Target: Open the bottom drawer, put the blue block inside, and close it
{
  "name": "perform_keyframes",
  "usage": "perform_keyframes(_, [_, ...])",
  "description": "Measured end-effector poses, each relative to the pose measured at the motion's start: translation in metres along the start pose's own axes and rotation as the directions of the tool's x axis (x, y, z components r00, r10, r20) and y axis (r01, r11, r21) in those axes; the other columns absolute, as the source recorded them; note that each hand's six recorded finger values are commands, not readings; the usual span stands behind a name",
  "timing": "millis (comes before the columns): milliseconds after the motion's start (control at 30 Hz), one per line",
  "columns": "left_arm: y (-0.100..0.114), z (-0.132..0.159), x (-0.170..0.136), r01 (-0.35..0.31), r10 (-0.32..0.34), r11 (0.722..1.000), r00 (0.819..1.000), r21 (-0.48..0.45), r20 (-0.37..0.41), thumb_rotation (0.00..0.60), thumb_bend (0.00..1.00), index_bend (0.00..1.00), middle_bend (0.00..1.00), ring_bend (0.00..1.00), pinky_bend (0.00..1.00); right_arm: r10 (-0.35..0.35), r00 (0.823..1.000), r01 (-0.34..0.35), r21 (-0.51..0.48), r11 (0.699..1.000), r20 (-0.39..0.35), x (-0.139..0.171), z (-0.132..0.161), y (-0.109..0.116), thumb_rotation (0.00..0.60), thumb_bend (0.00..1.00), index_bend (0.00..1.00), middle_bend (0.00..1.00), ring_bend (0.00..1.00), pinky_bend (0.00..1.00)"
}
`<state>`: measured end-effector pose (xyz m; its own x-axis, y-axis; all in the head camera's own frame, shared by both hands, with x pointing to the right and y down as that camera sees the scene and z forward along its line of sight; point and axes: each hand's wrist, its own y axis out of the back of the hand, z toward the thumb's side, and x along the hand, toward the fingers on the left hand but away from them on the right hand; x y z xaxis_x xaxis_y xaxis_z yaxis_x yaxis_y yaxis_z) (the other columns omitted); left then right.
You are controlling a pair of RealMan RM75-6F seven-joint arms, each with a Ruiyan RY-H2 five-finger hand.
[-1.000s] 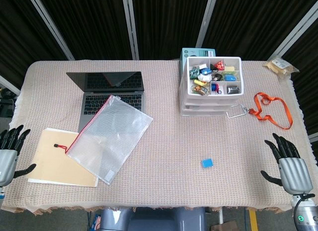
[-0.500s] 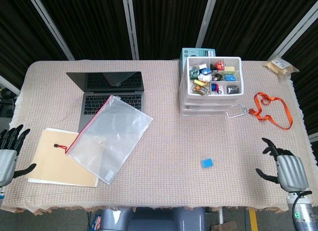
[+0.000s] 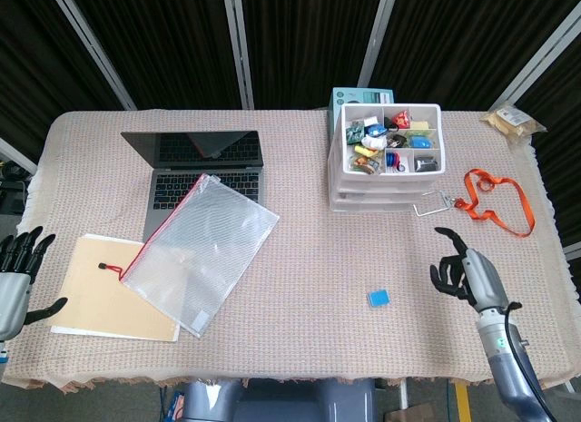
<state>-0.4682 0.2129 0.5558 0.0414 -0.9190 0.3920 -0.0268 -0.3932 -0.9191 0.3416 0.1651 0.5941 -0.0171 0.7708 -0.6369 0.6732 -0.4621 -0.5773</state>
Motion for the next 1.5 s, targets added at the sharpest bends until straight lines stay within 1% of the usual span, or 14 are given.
perform_keyframes(133, [0.0, 0.0, 0.0, 0.0, 0.0, 1.0, 1.0, -0.002, -0.001, 0.6, 0.15, 0.07, 0.0, 0.0, 0.0, 0.078, 0.995, -0.07, -0.126, 0.99, 0.056, -0.017, 0.012, -0.021, 0.6, 0.44, 0.16, 0.79, 0.8, 0.67])
perform_keyframes(267, [0.0, -0.001, 0.001, 0.002, -0.002, 1.0, 1.0, -0.004, -0.002, 0.6, 0.15, 0.07, 0.0, 0.0, 0.0, 0.158, 0.983, -0.131, -0.24, 0.962, 0.098, -0.033, 0.026, -0.046, 0.6, 0.44, 0.16, 0.78, 0.8, 0.67])
perform_keyframes(367, [0.0, -0.001, 0.001, 0.004, -0.004, 1.0, 1.0, -0.006, -0.003, 0.6, 0.15, 0.07, 0.0, 0.0, 0.0, 0.203, 0.971, -0.153, -0.325, 0.933, 0.128, -0.044, 0.034, -0.063, 0.6, 0.44, 0.16, 0.79, 0.8, 0.67])
perform_keyframes(500, [0.0, 0.0, 0.001, 0.004, -0.004, 1.0, 1.0, -0.009, -0.003, 0.6, 0.15, 0.07, 0.0, 0.0, 0.0, 0.251, 0.951, -0.147, -0.452, 0.88, 0.18, -0.059, 0.04, -0.084, 0.6, 0.44, 0.16, 0.79, 0.8, 0.67])
perform_keyframes(600, [0.0, -0.001, 0.002, 0.004, -0.004, 1.0, 1.0, -0.01, -0.005, 0.6, 0.15, 0.07, 0.0, 0.0, 0.0, 0.286, 0.936, -0.144, -0.518, 0.843, 0.204, -0.07, 0.046, -0.099, 0.6, 0.44, 0.16, 0.78, 0.8, 0.67])
perform_keyframes(867, [0.0, -0.001, 0.003, 0.005, -0.005, 1.0, 1.0, -0.016, -0.009, 0.6, 0.15, 0.07, 0.0, 0.0, 0.0, 0.348, 0.911, -0.137, -0.631, 0.764, 0.223, -0.092, 0.06, -0.128, 0.6, 0.43, 0.16, 0.79, 0.8, 0.67])
perform_keyframes(1033, [-0.001, -0.002, 0.003, 0.012, -0.012, 1.0, 1.0, -0.024, -0.013, 0.6, 0.15, 0.07, 0.0, 0.0, 0.0, 0.37, 0.9, -0.132, -0.663, 0.737, 0.232, -0.103, 0.064, -0.142, 0.6, 0.44, 0.16, 0.79, 0.8, 0.67])
perform_keyframes(1200, [-0.001, -0.001, 0.003, 0.019, -0.019, 0.999, 1.0, -0.034, -0.014, 0.6, 0.15, 0.07, 0.0, 0.0, 0.0, 0.371, 0.893, -0.087, -0.712, 0.697, 0.254, -0.113, 0.063, -0.15, 0.6, 0.44, 0.16, 0.79, 0.8, 0.67])
perform_keyframes(1300, [-0.002, -0.001, 0.003, 0.021, -0.021, 0.999, 1.0, -0.039, -0.016, 0.6, 0.15, 0.07, 0.0, 0.0, 0.0, 0.36, 0.893, -0.054, -0.729, 0.683, 0.271, -0.12, 0.06, -0.152, 0.6, 0.44, 0.16, 0.78, 0.8, 0.67])
perform_keyframes(1500, [-0.002, -0.002, 0.004, 0.033, -0.035, 0.998, 0.999, -0.055, -0.021, 0.6, 0.15, 0.07, 0.0, 0.0, 0.0, 0.331, 0.892, 0.005, -0.74, 0.672, 0.307, -0.132, 0.054, -0.151, 0.6, 0.44, 0.16, 0.79, 0.8, 0.67])
